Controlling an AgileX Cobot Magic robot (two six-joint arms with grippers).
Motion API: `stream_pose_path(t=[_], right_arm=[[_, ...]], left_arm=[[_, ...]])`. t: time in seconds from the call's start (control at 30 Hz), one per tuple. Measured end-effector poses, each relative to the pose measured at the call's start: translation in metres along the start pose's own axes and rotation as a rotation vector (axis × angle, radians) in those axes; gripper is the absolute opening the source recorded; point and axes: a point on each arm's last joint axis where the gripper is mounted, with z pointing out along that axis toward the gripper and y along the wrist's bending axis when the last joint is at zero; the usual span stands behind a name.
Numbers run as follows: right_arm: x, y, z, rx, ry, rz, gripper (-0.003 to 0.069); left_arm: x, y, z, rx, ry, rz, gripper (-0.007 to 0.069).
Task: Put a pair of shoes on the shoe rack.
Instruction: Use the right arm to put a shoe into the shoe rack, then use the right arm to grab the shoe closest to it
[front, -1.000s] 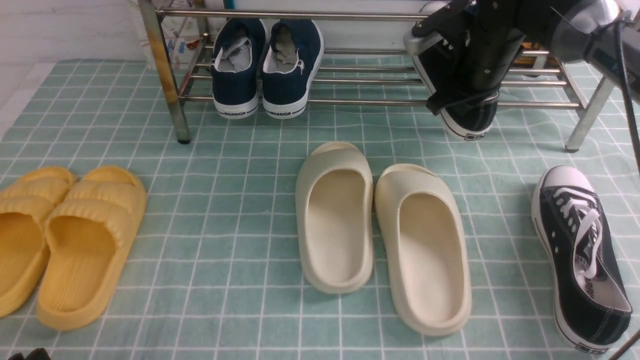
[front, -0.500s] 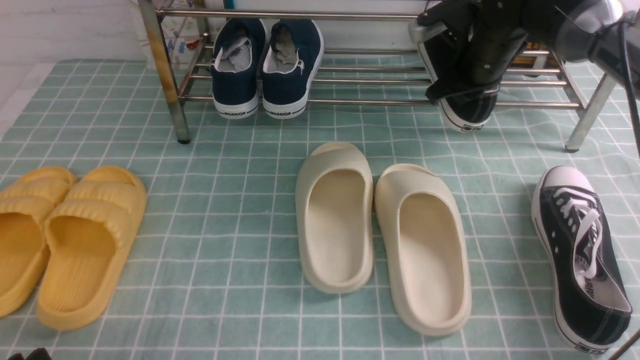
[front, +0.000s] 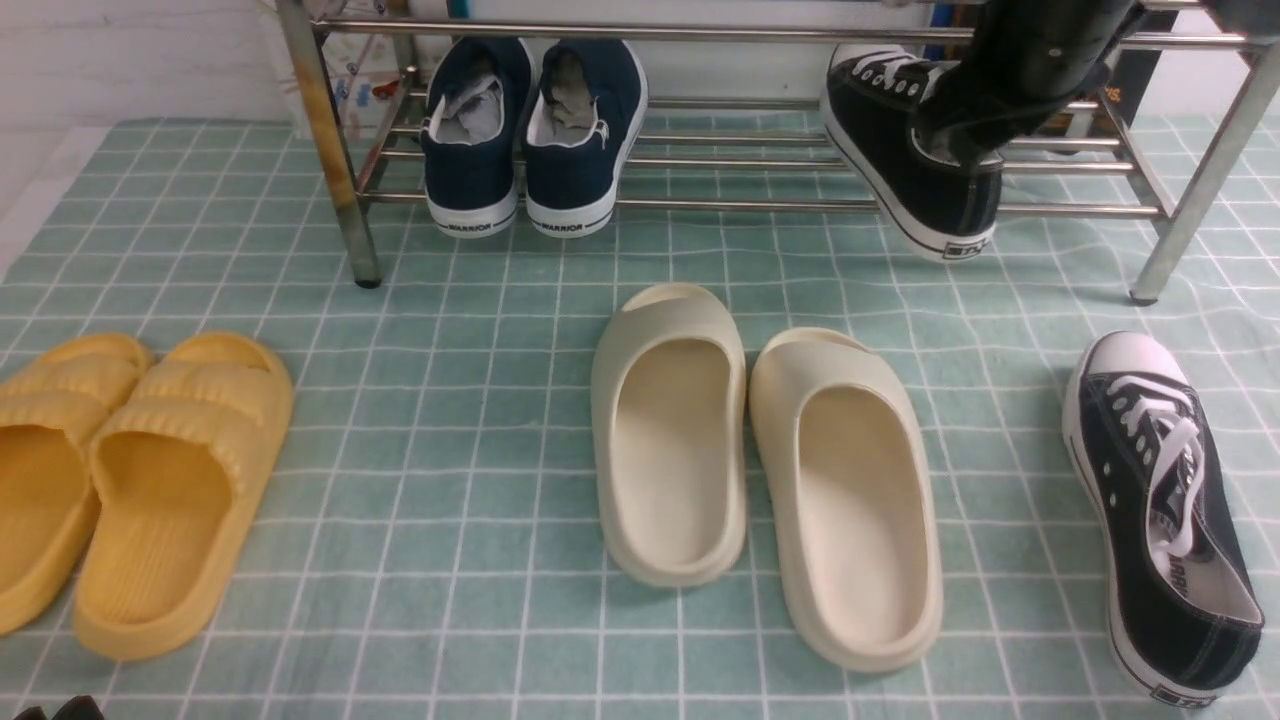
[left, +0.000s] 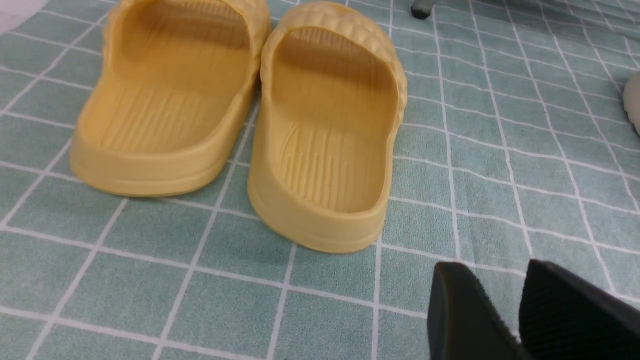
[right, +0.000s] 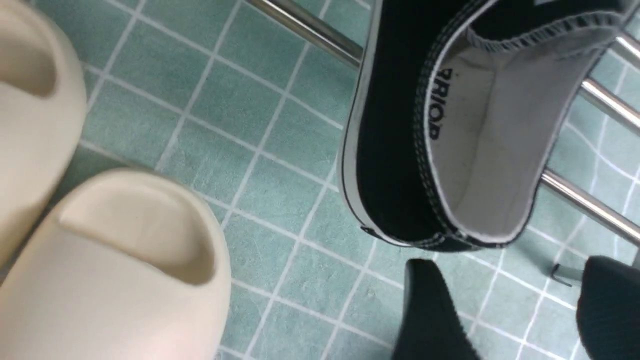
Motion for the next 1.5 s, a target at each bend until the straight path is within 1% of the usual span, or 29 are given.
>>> stream_pose_path(t=[0.07, 0.1, 0.13, 0.23, 0.27, 0.33, 0.37, 0.43, 0.53, 0.63, 0.73, 0.77, 0.83, 0.9, 0.93, 1.03, 1.07, 1.1, 1.13, 1.17, 1.2, 1.27, 1.4, 1.5], right_arm=[[0.002, -0.003, -0.007, 0.002, -0.004, 0.006, 0.0377], [0.005, -0.005, -0.009, 0.002, 0.002, 0.009, 0.0344], [0.005, -0.006, -0.009, 0.002, 0.004, 0.010, 0.0337], [0.018, -0.012, 0.003, -0.007, 0.067, 0.026, 0.0194], [0.020, -0.012, 0.005, -0.012, 0.076, 0.028, 0.0185], [0.033, -0.011, 0.022, -0.047, 0.144, 0.043, 0.0060], [0.038, -0.010, 0.029, -0.059, 0.171, 0.047, 0.0029], [0.044, -0.007, 0.040, -0.068, 0.200, 0.044, -0.0001], [0.044, -0.004, 0.060, -0.070, 0.161, 0.043, -0.0003], [0.037, -0.004, 0.072, -0.056, 0.071, 0.056, -0.0003], [0.034, -0.006, 0.077, -0.048, 0.028, 0.120, 0.0002], [0.033, -0.008, 0.078, -0.038, 0.009, 0.150, 0.0008], [0.031, -0.010, 0.079, -0.030, -0.007, 0.164, 0.0017], [0.031, -0.013, 0.080, -0.025, -0.028, 0.186, 0.0076], [0.031, -0.013, 0.080, -0.025, -0.029, 0.187, 0.0090], [0.031, -0.013, 0.079, -0.025, -0.026, 0.195, 0.0264], [0.031, -0.013, 0.077, -0.027, -0.019, 0.195, 0.0307], [0.031, -0.013, 0.076, -0.026, -0.018, 0.195, 0.0328], [0.032, -0.014, 0.066, -0.028, 0.011, 0.197, 0.0394], [0.032, -0.016, 0.056, -0.027, 0.027, 0.200, 0.0435], [0.032, -0.016, 0.054, -0.028, 0.032, 0.200, 0.0449], [0.033, -0.019, 0.023, -0.029, 0.073, 0.200, 0.0514], [0.036, -0.022, -0.025, -0.032, 0.052, 0.205, 0.0545], [0.046, -0.020, -0.043, -0.050, 0.048, 0.213, 0.0545]], left_arm=[[0.000, 0.000, 0.000, 0.000, 0.000, 0.000, 0.0206], [0.000, 0.000, 0.000, 0.000, 0.000, 0.000, 0.0207], [0.000, 0.000, 0.000, 0.000, 0.000, 0.000, 0.0207], [0.000, 0.000, 0.000, 0.000, 0.000, 0.000, 0.0207], [0.000, 0.000, 0.000, 0.000, 0.000, 0.000, 0.0207], [0.000, 0.000, 0.000, 0.000, 0.000, 0.000, 0.0207], [0.000, 0.000, 0.000, 0.000, 0.000, 0.000, 0.0207], [0.000, 0.000, 0.000, 0.000, 0.000, 0.000, 0.0209], [0.000, 0.000, 0.000, 0.000, 0.000, 0.000, 0.0211], [0.000, 0.000, 0.000, 0.000, 0.000, 0.000, 0.0216], [0.000, 0.000, 0.000, 0.000, 0.000, 0.000, 0.0218], [0.000, 0.000, 0.000, 0.000, 0.000, 0.000, 0.0218], [0.000, 0.000, 0.000, 0.000, 0.000, 0.000, 0.0218], [0.000, 0.000, 0.000, 0.000, 0.000, 0.000, 0.0218], [0.000, 0.000, 0.000, 0.000, 0.000, 0.000, 0.0218], [0.000, 0.000, 0.000, 0.000, 0.000, 0.000, 0.0218], [0.000, 0.000, 0.000, 0.000, 0.000, 0.000, 0.0218], [0.000, 0.000, 0.000, 0.000, 0.000, 0.000, 0.0218], [0.000, 0.000, 0.000, 0.000, 0.000, 0.000, 0.0218], [0.000, 0.000, 0.000, 0.000, 0.000, 0.000, 0.0218], [0.000, 0.000, 0.000, 0.000, 0.000, 0.000, 0.0218], [0.000, 0.000, 0.000, 0.000, 0.000, 0.000, 0.0218], [0.000, 0.000, 0.000, 0.000, 0.000, 0.000, 0.0218], [0.000, 0.000, 0.000, 0.000, 0.000, 0.000, 0.0219]])
